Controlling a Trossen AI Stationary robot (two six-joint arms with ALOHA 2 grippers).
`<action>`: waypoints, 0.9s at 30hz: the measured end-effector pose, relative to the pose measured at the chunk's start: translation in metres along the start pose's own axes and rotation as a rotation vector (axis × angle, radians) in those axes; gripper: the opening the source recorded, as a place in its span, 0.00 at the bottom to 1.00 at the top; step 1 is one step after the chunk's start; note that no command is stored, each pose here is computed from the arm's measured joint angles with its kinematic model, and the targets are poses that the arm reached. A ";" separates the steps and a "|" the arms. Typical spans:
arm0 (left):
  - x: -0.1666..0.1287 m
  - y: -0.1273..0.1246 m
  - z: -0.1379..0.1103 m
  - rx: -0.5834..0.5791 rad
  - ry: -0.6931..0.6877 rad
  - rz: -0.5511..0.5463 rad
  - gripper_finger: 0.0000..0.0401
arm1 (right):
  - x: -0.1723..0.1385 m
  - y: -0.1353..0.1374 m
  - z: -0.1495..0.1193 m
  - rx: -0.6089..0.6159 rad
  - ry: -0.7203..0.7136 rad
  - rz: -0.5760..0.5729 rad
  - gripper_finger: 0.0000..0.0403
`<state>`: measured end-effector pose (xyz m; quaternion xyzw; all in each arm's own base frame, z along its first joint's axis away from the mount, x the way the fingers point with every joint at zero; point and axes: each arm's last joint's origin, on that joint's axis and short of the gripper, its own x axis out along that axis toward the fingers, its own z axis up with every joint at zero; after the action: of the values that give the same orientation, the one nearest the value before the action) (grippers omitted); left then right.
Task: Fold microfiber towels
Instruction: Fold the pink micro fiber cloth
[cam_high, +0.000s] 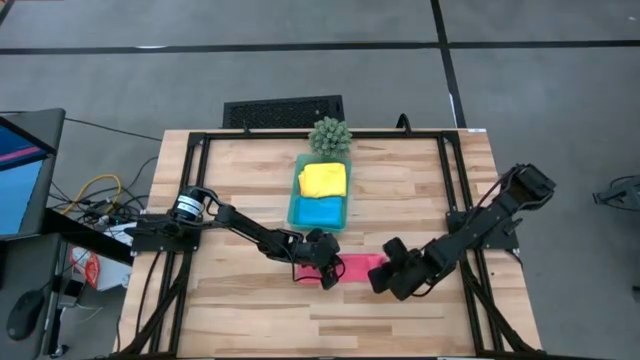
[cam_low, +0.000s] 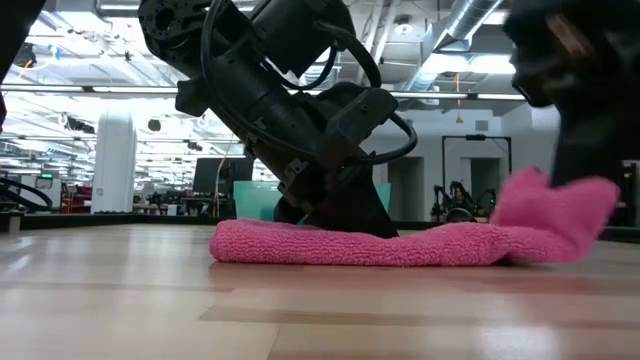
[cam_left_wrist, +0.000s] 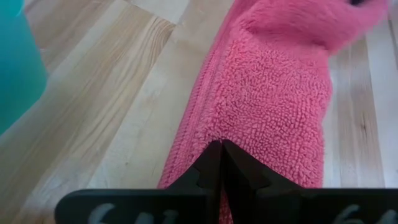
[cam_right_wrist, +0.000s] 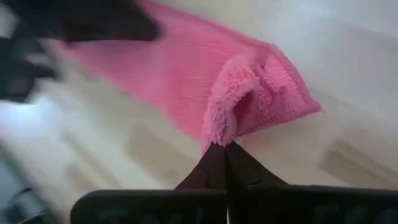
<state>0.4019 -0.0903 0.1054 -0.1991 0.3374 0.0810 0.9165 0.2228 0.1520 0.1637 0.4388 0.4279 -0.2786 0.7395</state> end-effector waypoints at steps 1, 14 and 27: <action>0.000 0.000 0.000 -0.001 0.000 0.000 0.02 | -0.001 0.003 0.001 0.000 -0.005 0.036 0.01; -0.002 -0.004 0.004 -0.054 0.018 -0.029 0.02 | -0.008 0.062 0.035 -0.133 -0.085 0.216 0.01; -0.087 -0.032 0.029 0.037 0.257 0.017 0.02 | -0.002 0.085 0.040 -0.227 -0.079 0.231 0.01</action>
<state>0.3618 -0.1082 0.1923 -0.1881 0.4552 0.0563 0.8684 0.3045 0.1554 0.2107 0.3874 0.3740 -0.1588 0.8275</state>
